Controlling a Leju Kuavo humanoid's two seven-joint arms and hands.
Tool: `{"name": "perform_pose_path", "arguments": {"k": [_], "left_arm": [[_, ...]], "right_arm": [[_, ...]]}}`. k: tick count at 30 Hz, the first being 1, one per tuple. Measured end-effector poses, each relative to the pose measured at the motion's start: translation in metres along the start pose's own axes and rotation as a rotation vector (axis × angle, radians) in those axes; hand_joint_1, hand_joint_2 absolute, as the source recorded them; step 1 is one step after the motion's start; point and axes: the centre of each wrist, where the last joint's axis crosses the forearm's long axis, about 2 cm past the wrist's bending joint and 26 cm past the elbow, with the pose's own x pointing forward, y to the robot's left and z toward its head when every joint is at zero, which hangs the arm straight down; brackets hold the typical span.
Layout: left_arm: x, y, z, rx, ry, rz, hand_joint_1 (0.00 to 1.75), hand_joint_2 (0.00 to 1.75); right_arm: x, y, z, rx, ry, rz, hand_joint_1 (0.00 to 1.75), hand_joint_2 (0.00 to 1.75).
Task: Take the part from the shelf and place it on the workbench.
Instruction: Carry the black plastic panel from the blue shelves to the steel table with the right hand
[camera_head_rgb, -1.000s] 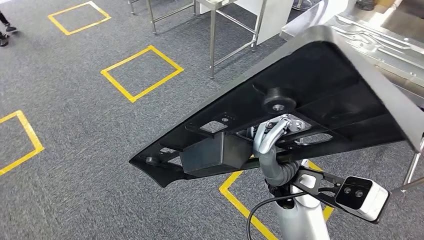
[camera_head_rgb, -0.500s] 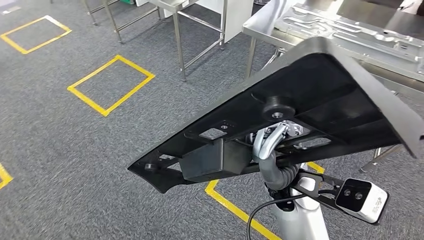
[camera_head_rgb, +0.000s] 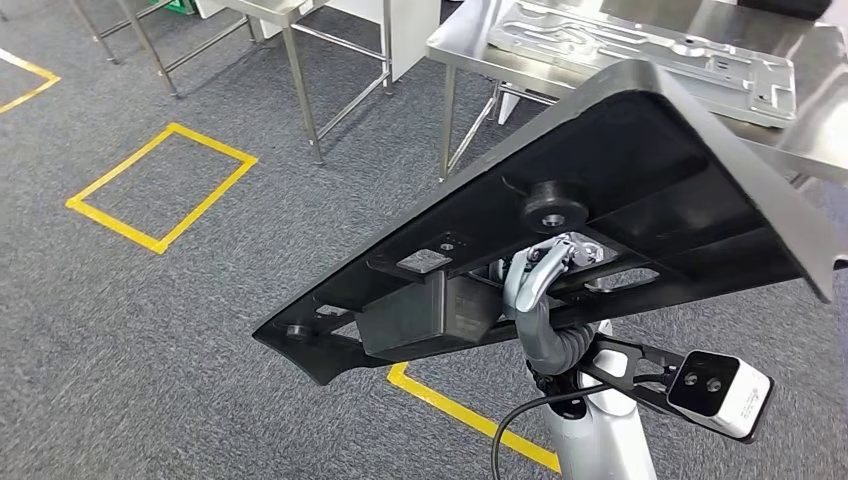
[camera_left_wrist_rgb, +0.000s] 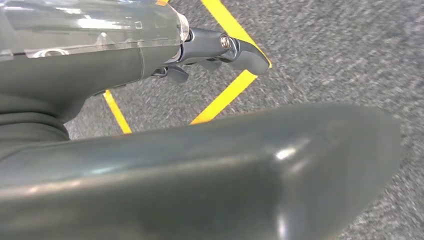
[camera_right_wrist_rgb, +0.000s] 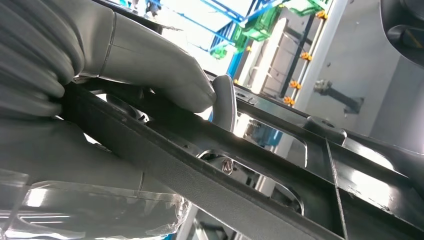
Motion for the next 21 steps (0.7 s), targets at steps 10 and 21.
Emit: {"name": "perform_pose_path", "arguments": {"k": [10,21], "left_arm": [[-0.0023,0.0008,0.0004,-0.005,-0.001,-0.01,0.0,0.0],[0.0006,-0.0002,-0.0001,-0.002,-0.011,-0.01,0.0,0.0]], "right_arm": [[-0.0014,0.0009,0.0002,-0.006,0.006,0.007,1.71,1.75],[-0.0014,0.0009,0.0001,-0.009,0.005,0.007,1.71,1.75]]}}
